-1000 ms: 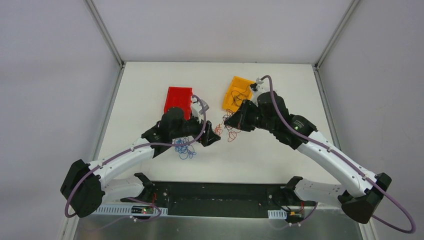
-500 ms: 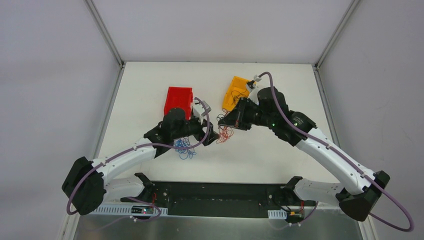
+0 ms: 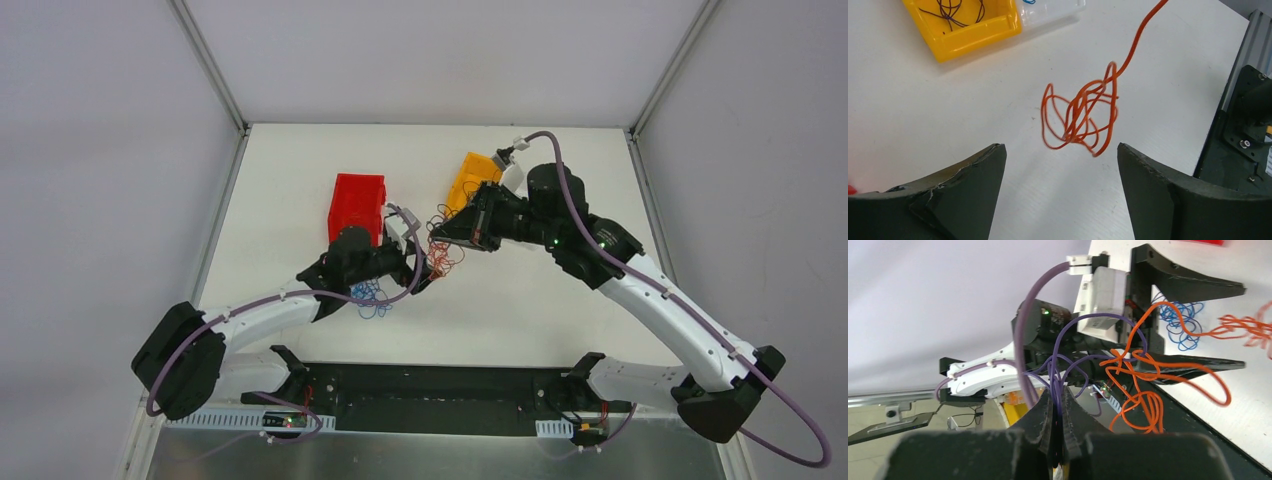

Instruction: Untangle the cables

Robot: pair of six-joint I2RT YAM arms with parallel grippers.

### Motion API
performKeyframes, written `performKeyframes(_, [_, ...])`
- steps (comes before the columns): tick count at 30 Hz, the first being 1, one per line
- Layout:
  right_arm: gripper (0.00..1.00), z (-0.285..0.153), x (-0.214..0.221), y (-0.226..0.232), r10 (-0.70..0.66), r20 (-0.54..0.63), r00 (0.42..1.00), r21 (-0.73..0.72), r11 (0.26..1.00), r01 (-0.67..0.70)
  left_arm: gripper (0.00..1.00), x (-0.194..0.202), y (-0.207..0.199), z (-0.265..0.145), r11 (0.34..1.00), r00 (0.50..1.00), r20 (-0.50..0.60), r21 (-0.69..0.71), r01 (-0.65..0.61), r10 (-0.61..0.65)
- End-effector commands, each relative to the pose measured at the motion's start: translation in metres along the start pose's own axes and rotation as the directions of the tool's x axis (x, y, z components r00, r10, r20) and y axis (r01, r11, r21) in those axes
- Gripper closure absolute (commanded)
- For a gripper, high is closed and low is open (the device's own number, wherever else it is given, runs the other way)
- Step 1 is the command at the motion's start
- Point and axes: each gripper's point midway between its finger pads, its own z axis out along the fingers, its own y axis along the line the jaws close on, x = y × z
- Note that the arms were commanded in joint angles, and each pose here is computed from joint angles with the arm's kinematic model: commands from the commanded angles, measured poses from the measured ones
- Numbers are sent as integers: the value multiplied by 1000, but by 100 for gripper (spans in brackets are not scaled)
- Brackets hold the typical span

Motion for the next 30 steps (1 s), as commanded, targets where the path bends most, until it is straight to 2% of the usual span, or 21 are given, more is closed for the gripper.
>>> performKeyframes(1, [100,-18,-9,48,3,15,1000,-156,988,-1,17,-34,-1,14,1000,993,117,8,-14,13])
performKeyframes(8, [100,-24,-10,52,24,21,999,-173,985,-20,17,-49,-14,27,995,984,178,100,6,-23])
performKeyframes(12, [100,-26,-11,48,31,30,999,-169,985,-26,22,-52,-19,31,991,982,183,130,21,-45])
performKeyframes(14, [100,-27,-12,45,35,34,999,-165,986,-29,36,-52,-20,29,991,982,181,132,27,-51])
performKeyframes(16, [100,-29,-12,42,38,39,999,-161,987,-32,68,-50,-17,27,993,985,165,111,39,-57])
performKeyframes(17, [100,-30,-12,40,37,45,998,-155,987,-30,91,-47,-12,24,996,987,151,78,52,-63])
performKeyframes(18, [100,-32,-12,36,35,52,998,-145,989,-27,100,-43,-5,22,997,988,136,36,63,-67])
performKeyframes(21, [100,-39,-15,17,22,93,995,-81,997,-14,100,-23,16,4,988,992,77,-113,104,-96])
performKeyframes(23, [100,-47,-15,-2,9,123,992,-14,1000,-8,100,-11,38,-16,951,988,49,-269,154,-146])
performKeyframes(25, [100,-57,-16,-23,-16,168,986,69,998,4,100,1,71,-46,843,973,54,-491,222,-225])
performKeyframes(28, [100,-76,-16,-66,-60,232,971,248,969,0,100,27,98,-85,693,926,66,-645,323,-371])
performKeyframes(30, [100,-92,-19,-92,-95,283,954,363,932,-15,100,41,111,-105,605,889,112,-694,391,-445])
